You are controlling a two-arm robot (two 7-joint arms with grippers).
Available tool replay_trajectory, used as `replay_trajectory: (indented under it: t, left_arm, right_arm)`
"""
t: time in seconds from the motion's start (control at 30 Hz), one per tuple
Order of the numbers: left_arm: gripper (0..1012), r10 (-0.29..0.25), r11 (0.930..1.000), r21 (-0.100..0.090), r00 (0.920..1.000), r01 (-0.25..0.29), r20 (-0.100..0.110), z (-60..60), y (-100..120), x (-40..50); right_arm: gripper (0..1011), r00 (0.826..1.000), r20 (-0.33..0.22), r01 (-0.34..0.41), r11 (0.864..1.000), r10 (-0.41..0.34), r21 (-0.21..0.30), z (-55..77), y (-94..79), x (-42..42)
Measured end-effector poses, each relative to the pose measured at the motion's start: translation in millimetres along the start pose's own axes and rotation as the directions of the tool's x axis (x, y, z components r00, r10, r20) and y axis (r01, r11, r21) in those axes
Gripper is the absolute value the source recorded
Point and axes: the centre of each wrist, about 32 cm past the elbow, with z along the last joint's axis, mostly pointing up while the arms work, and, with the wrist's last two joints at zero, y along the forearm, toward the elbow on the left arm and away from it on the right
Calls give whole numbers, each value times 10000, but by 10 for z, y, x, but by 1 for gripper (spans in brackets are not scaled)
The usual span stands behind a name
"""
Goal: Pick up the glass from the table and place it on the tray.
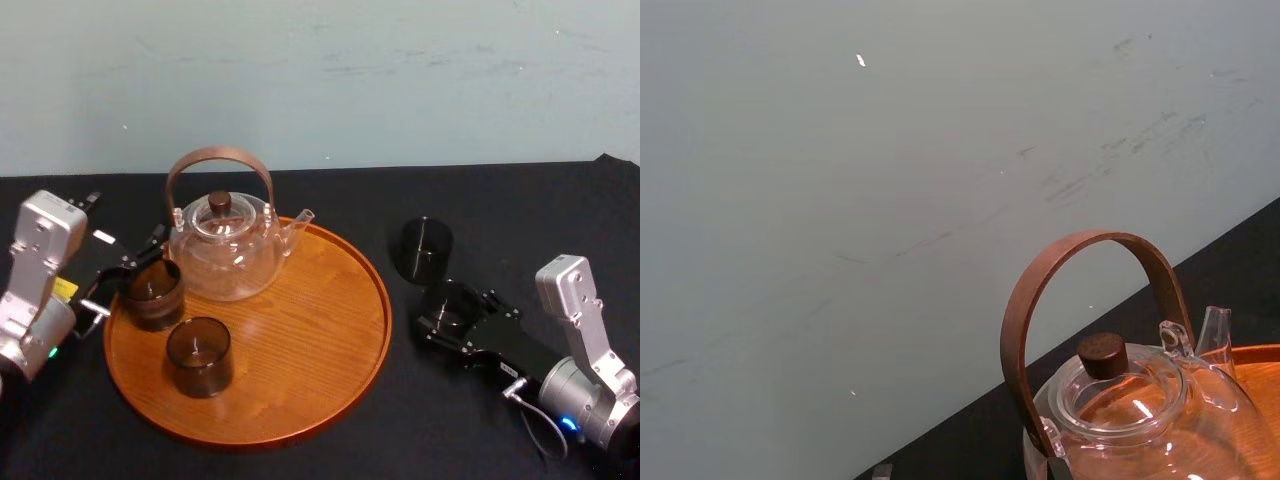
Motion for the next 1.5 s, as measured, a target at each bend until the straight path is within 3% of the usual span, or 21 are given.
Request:
replay_trajectory:
  t: [1.5]
  left_arm:
    - [1001,0,10000,0,10000,0,1,0,0,0]
  right_arm:
    - [905,10000,0,6,10000,-6,-5,0,0,0]
